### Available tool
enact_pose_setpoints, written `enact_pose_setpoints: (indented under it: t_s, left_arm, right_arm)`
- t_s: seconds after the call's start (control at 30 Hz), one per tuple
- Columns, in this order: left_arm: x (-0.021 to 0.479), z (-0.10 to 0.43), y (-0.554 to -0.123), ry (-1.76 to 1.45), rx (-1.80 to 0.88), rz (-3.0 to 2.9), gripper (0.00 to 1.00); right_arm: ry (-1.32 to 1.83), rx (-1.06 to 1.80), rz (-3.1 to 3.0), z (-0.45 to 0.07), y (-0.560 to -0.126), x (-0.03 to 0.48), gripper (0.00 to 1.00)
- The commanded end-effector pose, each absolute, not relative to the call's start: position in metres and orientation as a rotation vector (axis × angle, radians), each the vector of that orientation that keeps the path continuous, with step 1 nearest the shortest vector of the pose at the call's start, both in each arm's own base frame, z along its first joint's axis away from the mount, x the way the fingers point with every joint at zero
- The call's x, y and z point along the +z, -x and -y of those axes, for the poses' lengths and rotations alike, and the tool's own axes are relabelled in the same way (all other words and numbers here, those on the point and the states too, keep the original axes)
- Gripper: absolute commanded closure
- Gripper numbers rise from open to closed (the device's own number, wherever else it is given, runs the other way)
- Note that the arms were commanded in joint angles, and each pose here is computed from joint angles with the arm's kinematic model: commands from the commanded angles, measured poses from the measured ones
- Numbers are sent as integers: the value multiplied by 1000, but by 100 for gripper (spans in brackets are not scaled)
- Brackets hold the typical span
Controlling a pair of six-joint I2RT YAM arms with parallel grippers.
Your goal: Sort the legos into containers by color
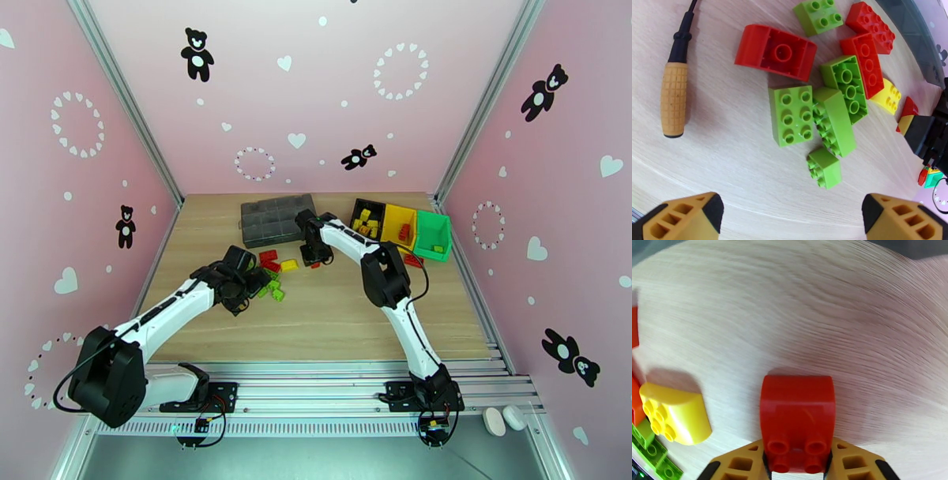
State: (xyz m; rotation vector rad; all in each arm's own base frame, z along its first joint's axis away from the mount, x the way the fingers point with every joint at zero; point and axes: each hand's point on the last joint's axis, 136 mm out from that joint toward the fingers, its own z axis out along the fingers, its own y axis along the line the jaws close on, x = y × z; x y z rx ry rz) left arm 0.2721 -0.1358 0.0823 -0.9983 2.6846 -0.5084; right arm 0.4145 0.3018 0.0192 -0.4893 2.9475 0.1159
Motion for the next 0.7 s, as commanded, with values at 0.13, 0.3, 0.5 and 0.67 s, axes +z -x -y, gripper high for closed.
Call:
enact_pose_setpoints:
  t_s: [0.13,0.3,0.5,0.67]
  left_arm:
    - [113,183,-330,785,-705,-2672,2]
    - [129,246,-366,588,-860,-2702,1]
    - [144,354,-399,312,-1101,-2741,2]
    - [156,431,-414,129,-1252,-2751,2]
  right_arm:
    - [326,183,-2881,-265,-409,80,76]
    - [166,169,-2855,-208,-405,102,78]
    - [-66,49,-2828,-116,-402,117,78]
    - [-253,-25,-2809,-47,-410,125,78]
